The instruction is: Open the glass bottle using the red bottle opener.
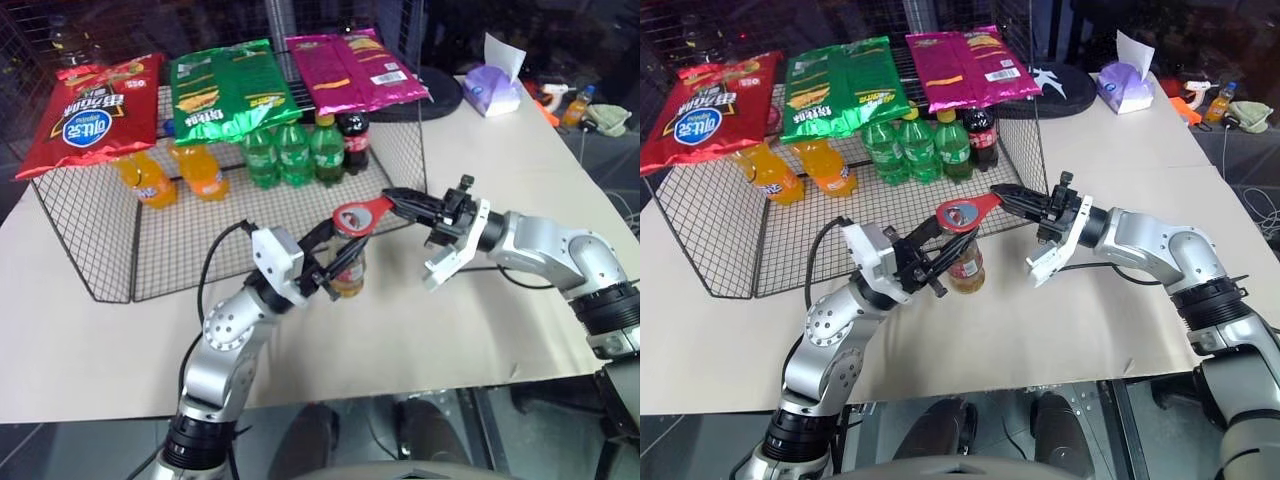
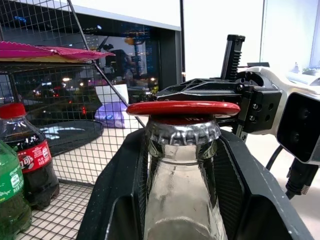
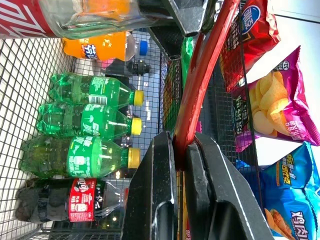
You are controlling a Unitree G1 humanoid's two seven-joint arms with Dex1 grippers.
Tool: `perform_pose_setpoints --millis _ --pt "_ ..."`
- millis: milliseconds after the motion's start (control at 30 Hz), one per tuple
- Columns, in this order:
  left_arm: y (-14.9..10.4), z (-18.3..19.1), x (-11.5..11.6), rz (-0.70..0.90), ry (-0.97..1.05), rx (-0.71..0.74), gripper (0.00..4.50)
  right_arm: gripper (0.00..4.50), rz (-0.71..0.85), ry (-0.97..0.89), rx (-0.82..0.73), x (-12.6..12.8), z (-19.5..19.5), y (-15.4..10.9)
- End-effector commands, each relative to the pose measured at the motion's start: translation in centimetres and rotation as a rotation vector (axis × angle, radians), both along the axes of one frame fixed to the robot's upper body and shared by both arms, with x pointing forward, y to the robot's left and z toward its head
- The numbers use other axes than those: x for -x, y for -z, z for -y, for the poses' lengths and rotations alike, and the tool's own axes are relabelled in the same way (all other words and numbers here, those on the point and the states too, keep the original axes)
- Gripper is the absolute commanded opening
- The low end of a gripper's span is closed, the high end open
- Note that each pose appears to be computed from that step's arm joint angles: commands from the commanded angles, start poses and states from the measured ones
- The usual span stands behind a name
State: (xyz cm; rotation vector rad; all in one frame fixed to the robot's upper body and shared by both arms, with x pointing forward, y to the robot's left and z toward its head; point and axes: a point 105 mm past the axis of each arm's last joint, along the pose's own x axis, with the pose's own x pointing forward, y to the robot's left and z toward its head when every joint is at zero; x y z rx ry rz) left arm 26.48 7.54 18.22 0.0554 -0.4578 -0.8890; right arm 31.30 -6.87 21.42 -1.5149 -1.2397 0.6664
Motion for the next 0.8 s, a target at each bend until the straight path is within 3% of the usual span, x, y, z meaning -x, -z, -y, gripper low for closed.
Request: perform_pose_setpoints --millis 33,233,533,800 --pt "2.0 -0.1 0.1 -0.072 0.003 -0.042 1.46 0.0 0.126 0.101 -0.185 -1.3 2.4 -6.4" --pt "1.9 -0.1 0.2 -0.072 0.002 -0.043 1.46 0.0 -0.167 0.063 -0.322 -2.1 2.4 -5.4" --pt "1.9 0.0 0.1 -0.069 0.006 -0.045 1.46 0.0 -0.313 0.032 -0.353 -1.8 2.0 -4.6" --pt "1.9 0.1 -0.2 -0.068 0.007 -0.047 1.46 0.0 -0.568 0.019 -0.385 -1.9 1.4 -1.9"
